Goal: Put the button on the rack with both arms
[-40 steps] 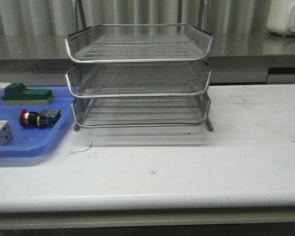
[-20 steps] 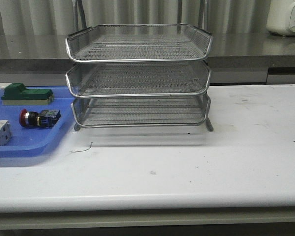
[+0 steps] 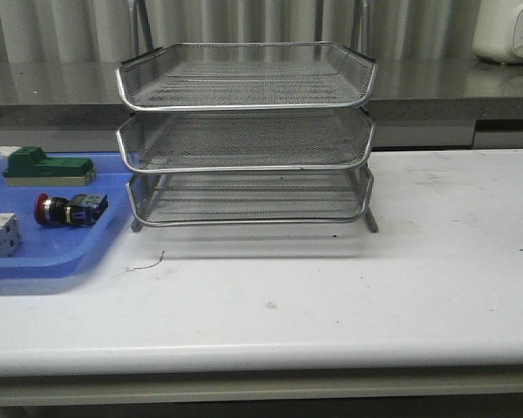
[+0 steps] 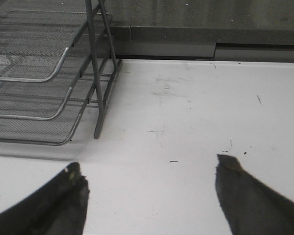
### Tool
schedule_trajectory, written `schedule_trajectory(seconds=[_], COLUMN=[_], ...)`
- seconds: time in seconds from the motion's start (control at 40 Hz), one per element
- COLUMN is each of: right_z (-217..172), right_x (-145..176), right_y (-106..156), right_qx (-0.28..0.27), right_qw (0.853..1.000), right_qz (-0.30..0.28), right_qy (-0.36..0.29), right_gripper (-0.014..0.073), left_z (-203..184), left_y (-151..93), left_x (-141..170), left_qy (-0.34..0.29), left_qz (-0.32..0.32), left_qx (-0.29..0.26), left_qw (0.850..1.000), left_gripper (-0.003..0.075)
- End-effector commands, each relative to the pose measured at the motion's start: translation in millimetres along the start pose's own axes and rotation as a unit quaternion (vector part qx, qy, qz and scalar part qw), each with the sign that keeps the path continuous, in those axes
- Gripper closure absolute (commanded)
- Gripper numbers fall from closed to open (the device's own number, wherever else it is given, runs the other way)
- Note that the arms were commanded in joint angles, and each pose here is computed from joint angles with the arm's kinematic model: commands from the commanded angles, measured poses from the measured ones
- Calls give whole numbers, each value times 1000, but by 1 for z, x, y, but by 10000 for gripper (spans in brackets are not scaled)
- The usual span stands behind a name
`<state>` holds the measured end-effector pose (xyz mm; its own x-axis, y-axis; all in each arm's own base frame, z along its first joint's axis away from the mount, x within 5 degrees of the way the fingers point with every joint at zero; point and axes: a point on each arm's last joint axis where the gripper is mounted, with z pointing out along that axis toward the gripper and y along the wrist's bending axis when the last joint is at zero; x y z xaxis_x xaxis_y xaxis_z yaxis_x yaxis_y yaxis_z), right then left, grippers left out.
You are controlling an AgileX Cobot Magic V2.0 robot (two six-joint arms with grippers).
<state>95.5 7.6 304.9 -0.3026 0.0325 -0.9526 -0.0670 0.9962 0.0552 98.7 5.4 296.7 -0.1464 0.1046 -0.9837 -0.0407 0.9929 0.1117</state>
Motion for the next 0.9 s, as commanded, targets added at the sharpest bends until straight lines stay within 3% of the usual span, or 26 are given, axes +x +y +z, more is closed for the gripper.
schedule_trajectory(seconds=[0.0, 0.15, 0.3, 0.649, 0.874], right_z=[-3, -3, 12, 95, 149], right_x=[-18, -18, -14, -5, -2], right_y=[-1, -1, 2, 0, 7], right_qx=[7, 6, -9, -6, -8], right_qw=[999, 999, 999, 978, 964], right_qz=[-3, 0, 38, 186, 210], right_qy=[-53, -50, -2, 97, 160], right_gripper=[-30, -27, -27, -23, 55], left_z=[-1, -1, -1, -1, -1], left_y=[2, 2, 2, 2, 2], left_x=[-20, -20, -20, -20, -20], left_qy=[-55, -55, -55, -55, -55], left_qz=[-6, -6, -6, -6, -6], left_qx=[-2, -2, -2, -2, -2], left_qw=[998, 998, 998, 998, 998], left_gripper=[50, 50, 50, 50, 50])
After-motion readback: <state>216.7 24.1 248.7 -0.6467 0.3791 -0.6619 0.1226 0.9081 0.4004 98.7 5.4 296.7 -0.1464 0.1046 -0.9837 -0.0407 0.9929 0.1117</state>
